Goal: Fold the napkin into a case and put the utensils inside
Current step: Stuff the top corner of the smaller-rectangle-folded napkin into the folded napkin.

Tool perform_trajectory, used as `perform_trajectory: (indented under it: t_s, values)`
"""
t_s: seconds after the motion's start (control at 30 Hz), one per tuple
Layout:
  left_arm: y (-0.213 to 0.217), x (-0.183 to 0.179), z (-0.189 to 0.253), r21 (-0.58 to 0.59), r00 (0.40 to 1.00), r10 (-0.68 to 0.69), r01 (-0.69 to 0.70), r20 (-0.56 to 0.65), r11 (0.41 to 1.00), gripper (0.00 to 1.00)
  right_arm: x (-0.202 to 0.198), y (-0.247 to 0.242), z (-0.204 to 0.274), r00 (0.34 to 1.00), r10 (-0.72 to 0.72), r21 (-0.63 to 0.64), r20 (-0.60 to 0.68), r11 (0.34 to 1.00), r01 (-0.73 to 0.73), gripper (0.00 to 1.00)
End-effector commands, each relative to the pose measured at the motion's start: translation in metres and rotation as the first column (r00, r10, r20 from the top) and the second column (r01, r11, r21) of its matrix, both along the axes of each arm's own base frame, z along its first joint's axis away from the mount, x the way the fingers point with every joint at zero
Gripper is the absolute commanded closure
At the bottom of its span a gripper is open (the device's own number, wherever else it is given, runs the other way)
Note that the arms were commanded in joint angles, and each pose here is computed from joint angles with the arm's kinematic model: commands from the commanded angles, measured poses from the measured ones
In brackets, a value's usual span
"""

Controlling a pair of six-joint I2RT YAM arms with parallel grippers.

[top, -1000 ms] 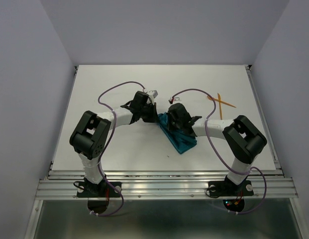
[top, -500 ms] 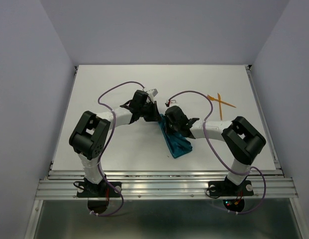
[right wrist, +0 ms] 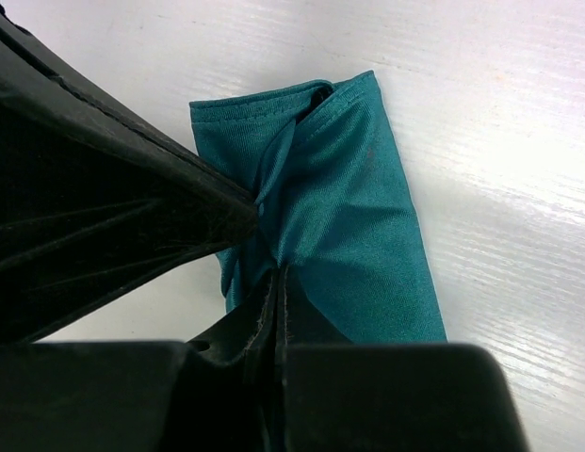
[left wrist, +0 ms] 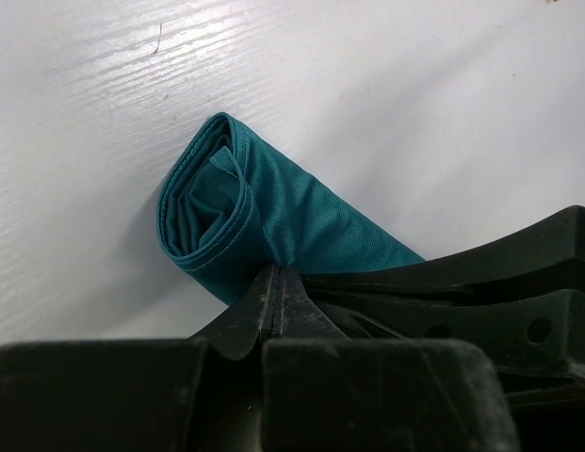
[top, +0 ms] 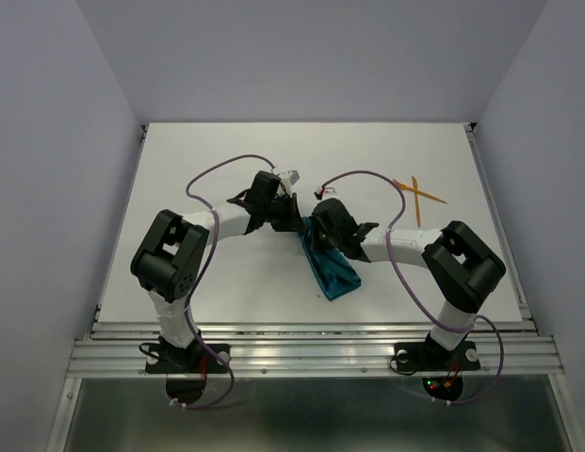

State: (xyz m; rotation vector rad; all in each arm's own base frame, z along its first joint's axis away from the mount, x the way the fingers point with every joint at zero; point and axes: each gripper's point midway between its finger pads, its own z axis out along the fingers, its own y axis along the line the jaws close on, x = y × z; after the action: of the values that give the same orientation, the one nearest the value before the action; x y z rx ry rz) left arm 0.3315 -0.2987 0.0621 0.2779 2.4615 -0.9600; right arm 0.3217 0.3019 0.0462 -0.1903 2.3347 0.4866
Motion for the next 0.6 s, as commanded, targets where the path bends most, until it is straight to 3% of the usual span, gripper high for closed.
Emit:
perform_trajectory:
  t_s: [0.0,0.2,0.47,0.57]
  values:
    - [-0.001,0.003,0.017,-0.015,0.999,-0.031,0.032,0.041,0.999,1.0,0.004,0.021,0.005,1.0,0.015,0.078,0.01,0.997,-0.016,0.99]
    - [0.005,0.002,0.007,0.018,0.999,-0.024,0.024,0.025,1.0,1.0,0.001,0.028,-0.004,0.999,0.049,0.074,-0.022,0.996,-0.048,0.96]
    - [0.027,0.01,0.007,0.013,0.999,0.021,-0.021,0.033,1.0,1.0,0.0,0.018,0.026,1.0,0.008,0.095,0.018,0.995,-0.01,0.65]
    - [0.028,0.013,0.01,0.002,0.999,0.023,-0.023,0.037,1.0,1.0,0.003,0.014,0.041,0.999,-0.021,0.112,0.05,0.994,0.016,0.62]
